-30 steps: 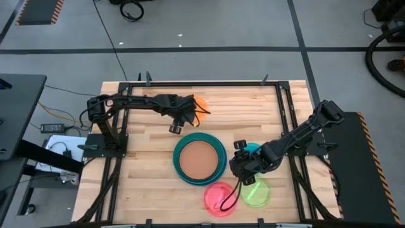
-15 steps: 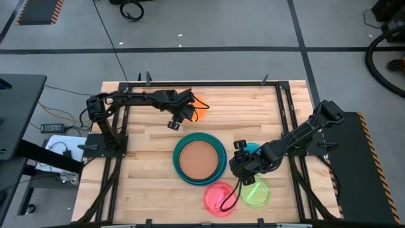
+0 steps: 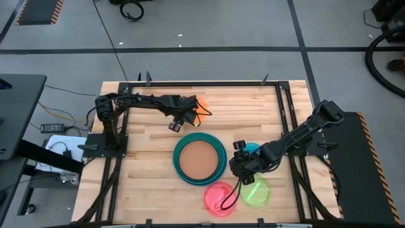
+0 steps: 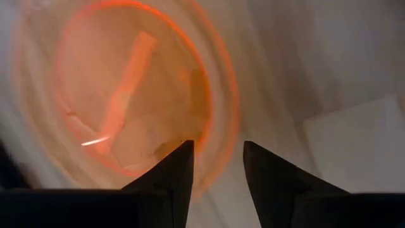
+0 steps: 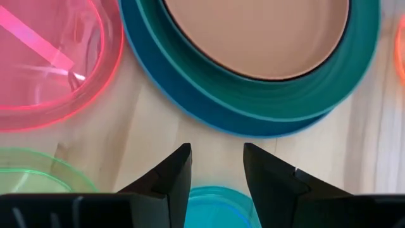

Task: Stack plastic plates
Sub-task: Stack the orange transparent plate on top of the brown plate

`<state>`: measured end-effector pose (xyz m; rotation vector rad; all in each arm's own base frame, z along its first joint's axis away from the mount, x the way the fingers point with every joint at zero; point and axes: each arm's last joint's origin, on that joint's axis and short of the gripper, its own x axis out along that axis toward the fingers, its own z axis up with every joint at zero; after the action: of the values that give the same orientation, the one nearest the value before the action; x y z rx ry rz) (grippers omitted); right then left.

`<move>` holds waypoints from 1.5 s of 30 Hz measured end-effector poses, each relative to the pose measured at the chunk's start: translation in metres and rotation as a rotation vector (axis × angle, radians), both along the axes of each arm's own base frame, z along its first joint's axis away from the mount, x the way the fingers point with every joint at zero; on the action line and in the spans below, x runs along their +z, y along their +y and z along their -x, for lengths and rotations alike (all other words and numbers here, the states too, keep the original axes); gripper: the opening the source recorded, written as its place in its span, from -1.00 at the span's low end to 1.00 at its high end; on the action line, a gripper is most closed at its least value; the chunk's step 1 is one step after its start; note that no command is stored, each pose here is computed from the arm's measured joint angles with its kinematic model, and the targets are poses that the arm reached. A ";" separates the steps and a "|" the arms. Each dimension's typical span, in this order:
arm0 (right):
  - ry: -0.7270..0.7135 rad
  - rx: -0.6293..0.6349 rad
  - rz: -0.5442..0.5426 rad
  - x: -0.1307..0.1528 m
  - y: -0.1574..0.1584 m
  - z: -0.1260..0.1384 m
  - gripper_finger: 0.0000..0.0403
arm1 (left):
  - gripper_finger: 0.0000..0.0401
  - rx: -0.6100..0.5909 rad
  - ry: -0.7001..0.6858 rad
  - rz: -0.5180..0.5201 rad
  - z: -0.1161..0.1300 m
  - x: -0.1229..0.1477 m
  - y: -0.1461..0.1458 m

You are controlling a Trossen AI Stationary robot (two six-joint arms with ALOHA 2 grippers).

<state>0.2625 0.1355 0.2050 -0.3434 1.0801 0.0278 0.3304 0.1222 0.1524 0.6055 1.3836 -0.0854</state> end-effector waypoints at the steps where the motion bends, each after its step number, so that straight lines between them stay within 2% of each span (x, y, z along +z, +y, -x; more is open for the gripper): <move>1: -0.001 -0.002 -0.002 -0.002 -0.001 0.000 -0.24 | -0.28 0.001 -0.005 -0.005 -0.001 0.000 0.000; 15: -0.026 0.003 -0.034 -0.013 -0.004 -0.001 -0.24 | -0.32 -0.050 0.058 0.009 -0.003 -0.017 0.001; 19: -0.057 0.016 -0.040 -0.011 -0.002 -0.004 -0.24 | -0.51 -0.050 0.062 0.013 -0.002 -0.017 0.001; 24: -0.081 0.031 -0.041 -0.010 -0.001 -0.006 -0.24 | -0.89 -0.050 0.067 0.014 -0.002 -0.018 0.000; 29: -0.057 0.033 -0.028 -0.011 -0.002 -0.004 -0.24 | -0.96 -0.002 0.073 0.000 -0.002 -0.014 -0.004; 32: -0.037 0.034 -0.017 -0.012 -0.003 -0.002 -0.24 | -0.98 0.015 0.072 -0.017 -0.001 -0.001 -0.012; 37: -0.004 -0.010 0.027 -0.008 -0.007 0.004 -0.24 | -0.99 0.025 -0.026 -0.045 0.000 0.031 -0.034; 41: -0.012 -0.078 0.059 -0.001 -0.012 0.012 -0.24 | -0.99 -0.004 -0.096 -0.044 0.000 0.050 -0.062; 45: -0.049 -0.115 0.067 0.005 -0.016 0.017 -0.24 | -0.99 -0.033 -0.142 -0.023 -0.002 0.057 -0.095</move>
<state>0.2457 0.1196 0.2100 -0.3407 1.0519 -0.1188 0.3329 0.0271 0.2093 0.6416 1.2389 -0.0524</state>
